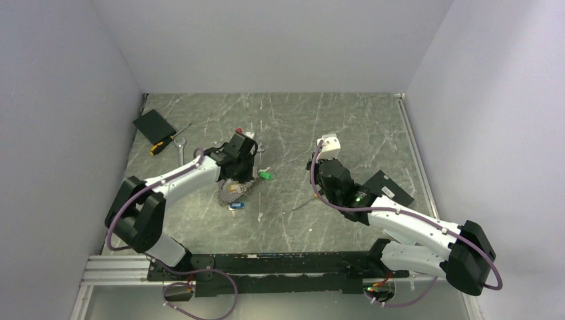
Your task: Put the keys on the keyring
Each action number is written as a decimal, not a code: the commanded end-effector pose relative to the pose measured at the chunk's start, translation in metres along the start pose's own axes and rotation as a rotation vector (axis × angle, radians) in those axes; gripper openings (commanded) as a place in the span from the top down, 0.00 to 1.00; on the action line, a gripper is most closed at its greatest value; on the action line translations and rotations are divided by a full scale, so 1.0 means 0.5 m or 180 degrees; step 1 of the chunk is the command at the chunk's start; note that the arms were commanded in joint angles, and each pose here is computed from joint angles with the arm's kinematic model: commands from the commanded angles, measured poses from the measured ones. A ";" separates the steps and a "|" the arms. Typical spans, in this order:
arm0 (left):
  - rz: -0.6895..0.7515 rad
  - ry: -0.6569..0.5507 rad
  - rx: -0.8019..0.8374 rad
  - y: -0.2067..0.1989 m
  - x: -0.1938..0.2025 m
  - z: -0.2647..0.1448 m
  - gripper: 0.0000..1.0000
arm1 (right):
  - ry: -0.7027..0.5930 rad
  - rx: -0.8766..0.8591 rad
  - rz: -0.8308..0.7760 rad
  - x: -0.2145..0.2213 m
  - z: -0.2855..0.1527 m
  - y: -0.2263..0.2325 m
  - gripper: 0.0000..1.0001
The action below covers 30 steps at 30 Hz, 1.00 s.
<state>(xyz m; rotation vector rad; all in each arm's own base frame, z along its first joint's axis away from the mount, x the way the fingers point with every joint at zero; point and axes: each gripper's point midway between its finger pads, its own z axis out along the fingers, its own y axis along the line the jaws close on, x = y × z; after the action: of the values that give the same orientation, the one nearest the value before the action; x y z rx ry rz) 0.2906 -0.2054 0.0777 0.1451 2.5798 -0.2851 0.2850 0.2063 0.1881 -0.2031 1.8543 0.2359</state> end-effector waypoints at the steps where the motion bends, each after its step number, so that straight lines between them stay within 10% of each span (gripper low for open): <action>1: -0.0170 0.0157 -0.0202 0.039 0.057 -0.009 0.98 | -0.0159 -0.0096 0.0100 -0.040 0.004 0.017 1.00; 14: -0.0377 -0.0072 -0.0297 0.073 0.066 -0.105 0.36 | -0.0129 -0.0159 0.0120 -0.038 0.008 0.027 1.00; 30: -0.0532 -0.0197 -0.0384 0.067 -0.054 0.001 0.57 | -0.0148 -0.0095 0.0128 -0.031 -0.003 0.010 1.00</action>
<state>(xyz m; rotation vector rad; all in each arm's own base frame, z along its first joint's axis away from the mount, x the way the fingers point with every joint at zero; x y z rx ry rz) 0.2895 -0.1616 0.0757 -0.1023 2.6009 -0.1411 0.2829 0.2132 0.1826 -0.2360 1.8712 0.2641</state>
